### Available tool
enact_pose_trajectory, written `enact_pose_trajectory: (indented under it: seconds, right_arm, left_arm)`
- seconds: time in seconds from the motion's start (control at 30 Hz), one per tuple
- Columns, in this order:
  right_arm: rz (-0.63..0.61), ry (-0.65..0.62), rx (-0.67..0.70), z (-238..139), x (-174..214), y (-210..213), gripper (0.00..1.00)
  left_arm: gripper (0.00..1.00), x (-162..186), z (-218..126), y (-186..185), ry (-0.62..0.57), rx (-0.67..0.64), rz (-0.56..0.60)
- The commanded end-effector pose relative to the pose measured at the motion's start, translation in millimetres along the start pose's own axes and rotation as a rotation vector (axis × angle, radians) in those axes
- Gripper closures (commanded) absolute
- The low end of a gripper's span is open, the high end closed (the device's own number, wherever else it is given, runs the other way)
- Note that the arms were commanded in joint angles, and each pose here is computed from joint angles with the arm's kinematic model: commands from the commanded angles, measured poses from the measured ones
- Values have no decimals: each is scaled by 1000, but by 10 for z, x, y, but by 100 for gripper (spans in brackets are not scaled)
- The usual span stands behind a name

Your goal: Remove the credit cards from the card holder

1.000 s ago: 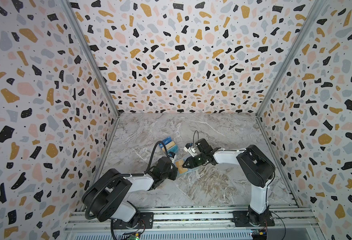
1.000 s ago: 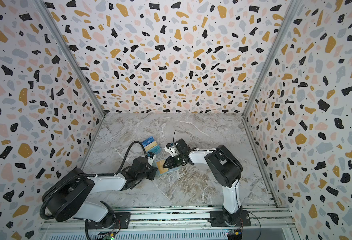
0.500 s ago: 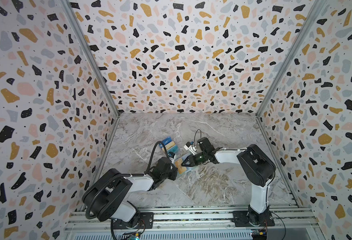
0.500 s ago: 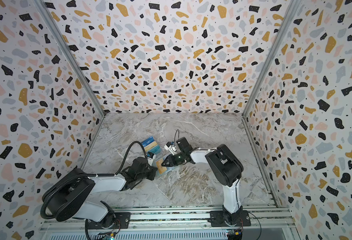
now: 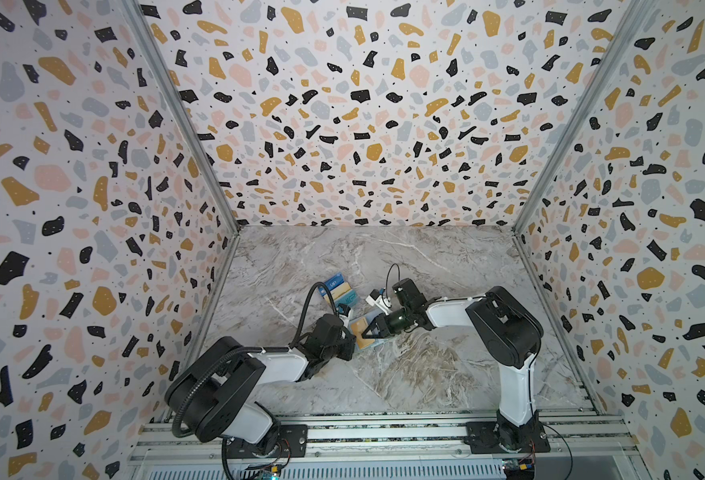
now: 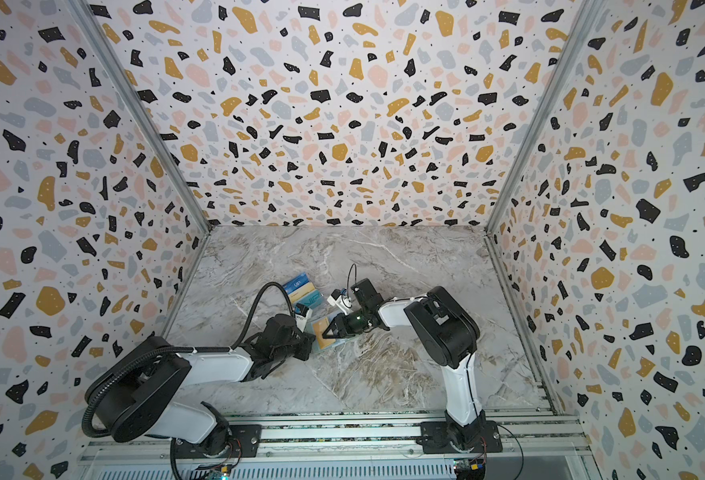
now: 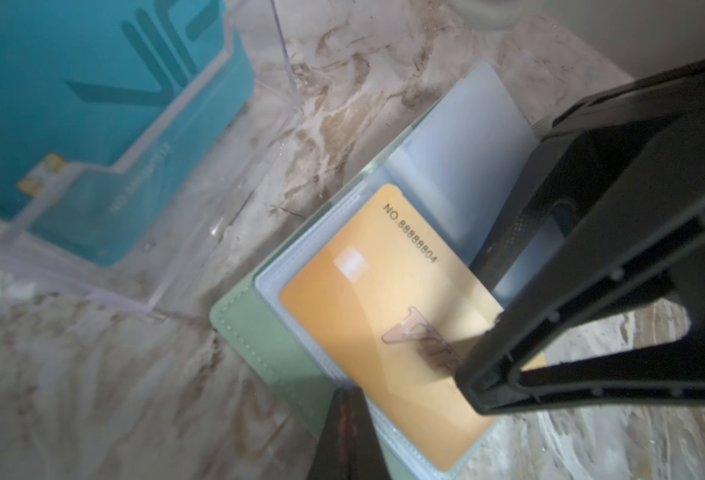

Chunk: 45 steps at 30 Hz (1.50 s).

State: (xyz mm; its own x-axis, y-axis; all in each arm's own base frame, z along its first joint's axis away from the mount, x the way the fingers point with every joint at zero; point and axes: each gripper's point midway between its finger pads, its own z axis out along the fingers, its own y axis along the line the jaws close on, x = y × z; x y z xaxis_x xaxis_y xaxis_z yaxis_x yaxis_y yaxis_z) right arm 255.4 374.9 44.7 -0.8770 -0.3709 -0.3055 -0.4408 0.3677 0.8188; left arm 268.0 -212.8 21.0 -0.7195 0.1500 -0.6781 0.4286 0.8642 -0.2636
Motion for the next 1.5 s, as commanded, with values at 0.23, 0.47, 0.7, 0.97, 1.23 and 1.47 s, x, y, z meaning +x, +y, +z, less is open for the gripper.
enact_pose_trajectory:
  seconds: [0.23,0.47,0.7,0.97,1.23,1.47]
  right_arm:
    - [-43,-25,-99,-62,-53,249,78]
    - [-42,-64,-125,-214,-70,279,81]
    - [-49,-81,-139,-308,-58,320,81]
    - [-39,-95,-133,-363,-51,290,82]
    - [-20,-109,-112,-416,-44,219,85]
    - [-3,-124,-84,-458,-38,161,88]
  left_arm:
    - [100,272,23,108,80,-41,-7]
    - [100,275,30,115,84,-45,-7]
    - [100,283,32,120,86,-48,-9]
    - [100,291,32,123,88,-48,-9]
    - [100,276,26,130,82,-53,-9]
    - [100,241,9,140,66,-61,-6]
